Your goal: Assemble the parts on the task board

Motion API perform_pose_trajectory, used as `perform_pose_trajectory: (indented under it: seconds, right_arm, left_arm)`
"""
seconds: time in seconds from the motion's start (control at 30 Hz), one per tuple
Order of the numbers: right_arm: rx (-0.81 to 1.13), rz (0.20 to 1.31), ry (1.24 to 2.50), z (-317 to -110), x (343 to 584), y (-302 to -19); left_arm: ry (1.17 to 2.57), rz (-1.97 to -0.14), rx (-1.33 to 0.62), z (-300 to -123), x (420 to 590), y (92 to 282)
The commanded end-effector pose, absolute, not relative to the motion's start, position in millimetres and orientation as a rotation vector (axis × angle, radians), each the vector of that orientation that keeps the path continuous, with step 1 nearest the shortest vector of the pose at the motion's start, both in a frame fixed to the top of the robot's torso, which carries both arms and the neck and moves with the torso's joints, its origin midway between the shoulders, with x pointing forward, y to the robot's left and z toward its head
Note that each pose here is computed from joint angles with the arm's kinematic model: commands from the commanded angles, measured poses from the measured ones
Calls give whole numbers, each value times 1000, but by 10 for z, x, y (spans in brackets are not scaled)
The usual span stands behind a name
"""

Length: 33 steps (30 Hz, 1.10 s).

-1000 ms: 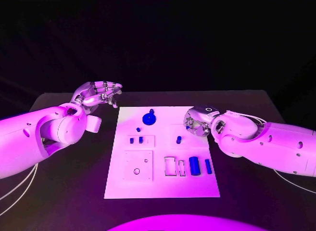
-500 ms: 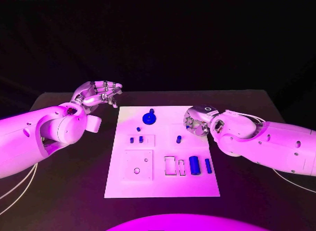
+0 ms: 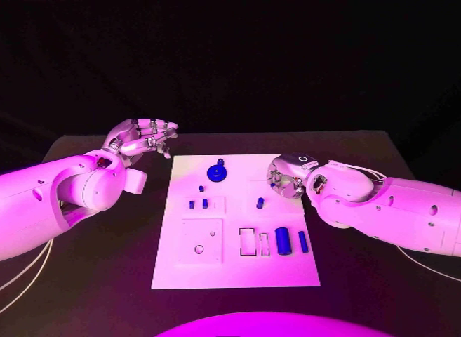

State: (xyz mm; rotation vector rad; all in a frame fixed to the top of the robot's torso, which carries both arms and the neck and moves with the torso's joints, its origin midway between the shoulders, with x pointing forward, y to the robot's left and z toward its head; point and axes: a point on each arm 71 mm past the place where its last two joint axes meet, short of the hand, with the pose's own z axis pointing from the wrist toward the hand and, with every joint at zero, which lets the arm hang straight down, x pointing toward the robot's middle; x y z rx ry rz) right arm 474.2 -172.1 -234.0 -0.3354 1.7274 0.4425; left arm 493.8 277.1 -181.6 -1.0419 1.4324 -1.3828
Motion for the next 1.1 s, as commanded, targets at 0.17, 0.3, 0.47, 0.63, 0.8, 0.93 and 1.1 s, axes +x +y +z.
perform_pose_trajectory:
  seconds: [0.17, 0.3, 0.47, 0.63, 0.8, 0.93, 1.1]
  right_arm:
    - [-329, 446, 1727, -2389, 4717, -1736]
    - [-325, 452, 1715, -2378, 4711, -1737]
    - [-317, 460, 1697, -2361, 4703, -1744]
    - [-312, 465, 1686, -2340, 4691, -1763]
    - [-308, 473, 1677, -2306, 4674, -1781]
    - [-305, 480, 1673, -2279, 4661, -1791]
    - [-302, 493, 1664, -2215, 4634, -1797]
  left_arm:
    - [1435, -1388, -1015, -1796, 4934, 2750]
    - [1434, -1386, -1014, -1796, 4934, 2756]
    - [1434, -1386, -1014, -1796, 4934, 2757]
    - [1436, -1382, -1017, -1799, 4937, 2762]
    - [1435, -1377, -1019, -1803, 4942, 2779]
    - [1434, -1374, -1020, -1804, 4945, 2788]
    - [1434, -1372, -1021, -1806, 4947, 2797]
